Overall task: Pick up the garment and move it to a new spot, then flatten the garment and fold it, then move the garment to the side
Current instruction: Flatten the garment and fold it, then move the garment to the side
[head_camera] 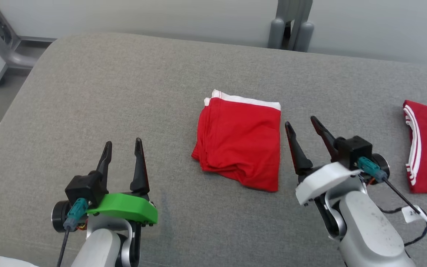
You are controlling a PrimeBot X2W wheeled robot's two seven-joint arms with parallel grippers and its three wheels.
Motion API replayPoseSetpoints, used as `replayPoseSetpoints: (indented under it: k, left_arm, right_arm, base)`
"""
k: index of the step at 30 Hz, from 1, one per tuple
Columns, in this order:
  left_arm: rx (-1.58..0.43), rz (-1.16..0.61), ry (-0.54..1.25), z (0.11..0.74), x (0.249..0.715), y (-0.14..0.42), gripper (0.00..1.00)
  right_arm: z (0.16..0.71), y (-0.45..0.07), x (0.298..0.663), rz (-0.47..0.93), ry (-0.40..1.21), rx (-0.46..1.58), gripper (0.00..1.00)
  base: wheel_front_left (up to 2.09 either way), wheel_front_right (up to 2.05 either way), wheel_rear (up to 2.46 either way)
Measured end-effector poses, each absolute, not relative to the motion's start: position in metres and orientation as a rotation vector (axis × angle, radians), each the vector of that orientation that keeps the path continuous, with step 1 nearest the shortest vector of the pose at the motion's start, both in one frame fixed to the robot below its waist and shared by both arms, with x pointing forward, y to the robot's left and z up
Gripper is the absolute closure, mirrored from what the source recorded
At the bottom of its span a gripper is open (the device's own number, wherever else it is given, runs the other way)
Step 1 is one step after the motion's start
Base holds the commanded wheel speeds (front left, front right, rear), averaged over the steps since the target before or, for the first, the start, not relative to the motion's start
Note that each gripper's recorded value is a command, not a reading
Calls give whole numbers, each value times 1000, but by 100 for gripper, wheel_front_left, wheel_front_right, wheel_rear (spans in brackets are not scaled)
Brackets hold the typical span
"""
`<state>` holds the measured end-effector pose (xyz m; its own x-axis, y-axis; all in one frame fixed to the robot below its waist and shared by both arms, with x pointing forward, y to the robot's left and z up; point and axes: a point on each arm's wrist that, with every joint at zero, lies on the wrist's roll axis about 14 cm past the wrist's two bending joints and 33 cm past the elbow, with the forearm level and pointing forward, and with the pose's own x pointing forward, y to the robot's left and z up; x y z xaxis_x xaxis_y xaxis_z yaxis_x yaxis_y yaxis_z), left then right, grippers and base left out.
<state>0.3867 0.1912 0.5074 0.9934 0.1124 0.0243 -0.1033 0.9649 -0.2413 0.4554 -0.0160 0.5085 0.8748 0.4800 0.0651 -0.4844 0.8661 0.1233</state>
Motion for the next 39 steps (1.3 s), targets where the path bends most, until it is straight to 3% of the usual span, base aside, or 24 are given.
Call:
replayPoseSetpoints:
  k: [12,39]
  left_arm:
    - [-268,19,-17,503,373,158,0]
    - [-262,8,-8,500,369,155,0]
  right_arm:
    - [512,-102,409,272,-69,173,0]
    - [516,-125,398,211,-92,169,0]
  base:
    - [0,0,0]
    - [0,0,0]
